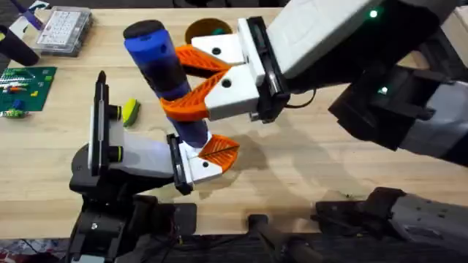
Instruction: Pick up the gripper from the table and insert it into the empty holder that is missing its gripper. Then pick up a screw, insert it into the mounting hole, and use the screwdriver to tighten it. Finally, clean up the table by picking up the vegetable and placing it into the bucket.
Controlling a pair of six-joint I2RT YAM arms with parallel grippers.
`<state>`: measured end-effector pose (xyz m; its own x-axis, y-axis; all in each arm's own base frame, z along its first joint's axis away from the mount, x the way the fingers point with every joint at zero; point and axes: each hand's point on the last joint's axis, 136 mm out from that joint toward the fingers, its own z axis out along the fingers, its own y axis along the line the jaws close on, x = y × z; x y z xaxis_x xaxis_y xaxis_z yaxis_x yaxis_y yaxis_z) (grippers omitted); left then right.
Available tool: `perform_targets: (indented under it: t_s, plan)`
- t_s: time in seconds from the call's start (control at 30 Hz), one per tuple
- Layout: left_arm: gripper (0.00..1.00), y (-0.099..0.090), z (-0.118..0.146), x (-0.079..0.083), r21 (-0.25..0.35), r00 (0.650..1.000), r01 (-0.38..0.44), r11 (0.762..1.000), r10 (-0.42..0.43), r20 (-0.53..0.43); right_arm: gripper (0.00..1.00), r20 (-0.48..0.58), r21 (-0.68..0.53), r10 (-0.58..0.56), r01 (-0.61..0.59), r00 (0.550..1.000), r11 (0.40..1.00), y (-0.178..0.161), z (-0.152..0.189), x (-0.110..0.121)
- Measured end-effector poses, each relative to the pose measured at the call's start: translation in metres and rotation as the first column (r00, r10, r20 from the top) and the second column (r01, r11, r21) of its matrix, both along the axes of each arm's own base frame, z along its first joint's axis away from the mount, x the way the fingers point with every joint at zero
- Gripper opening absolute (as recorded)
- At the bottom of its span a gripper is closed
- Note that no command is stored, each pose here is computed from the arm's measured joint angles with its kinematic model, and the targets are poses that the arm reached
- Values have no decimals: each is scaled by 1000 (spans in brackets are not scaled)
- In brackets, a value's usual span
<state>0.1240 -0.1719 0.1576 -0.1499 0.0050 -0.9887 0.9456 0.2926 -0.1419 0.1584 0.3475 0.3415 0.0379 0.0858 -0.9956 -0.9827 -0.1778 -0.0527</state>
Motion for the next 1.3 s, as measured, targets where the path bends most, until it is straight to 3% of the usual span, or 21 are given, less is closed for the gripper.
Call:
perform_targets:
  t_s: [0.23, 0.53, 0.6, 0.63, 0.77, 0.97, 1.17, 1.3]
  plan:
    - [16, 0, 0, 0, 0, 1000, 0, 1000, 0, 0, 27, 48, 56, -1, -2, 999, 998, -3, 14, -2]
    - [16, 0, 0, 0, 0, 1000, 0, 1000, 0, 0, 27, 24, 65, -20, 19, 1000, 998, -13, 26, 1]
    - [16, 0, 0, 0, 0, 1000, 0, 1000, 0, 0, 27, -12, 35, -34, 35, 999, 999, -14, 24, 8]
    - [16, 0, 0, 0, 0, 1000, 0, 1000, 0, 0, 27, -81, -39, -74, 71, 994, 997, -17, 21, 23]
    - [16, 0, 0, 0, 0, 1000, -1, 1000, 1, 0, 27, -151, -184, -191, 163, 970, 969, -26, 16, 46]
    - [16, 0, 0, 0, 0, 1000, -2, 1000, 2, 0, 27, -65, -384, -421, 367, 905, 847, -54, 17, 76]
    - [16, 0, 0, 1, 1, 1000, -6, 1000, 6, 1, 27, 166, -460, -587, 589, 792, 665, -90, 26, 103]
    - [16, 1, 0, 4, 3, 1000, -24, 1000, 24, 9, 27, 352, -502, -628, 706, 694, 500, -117, 11, 123]
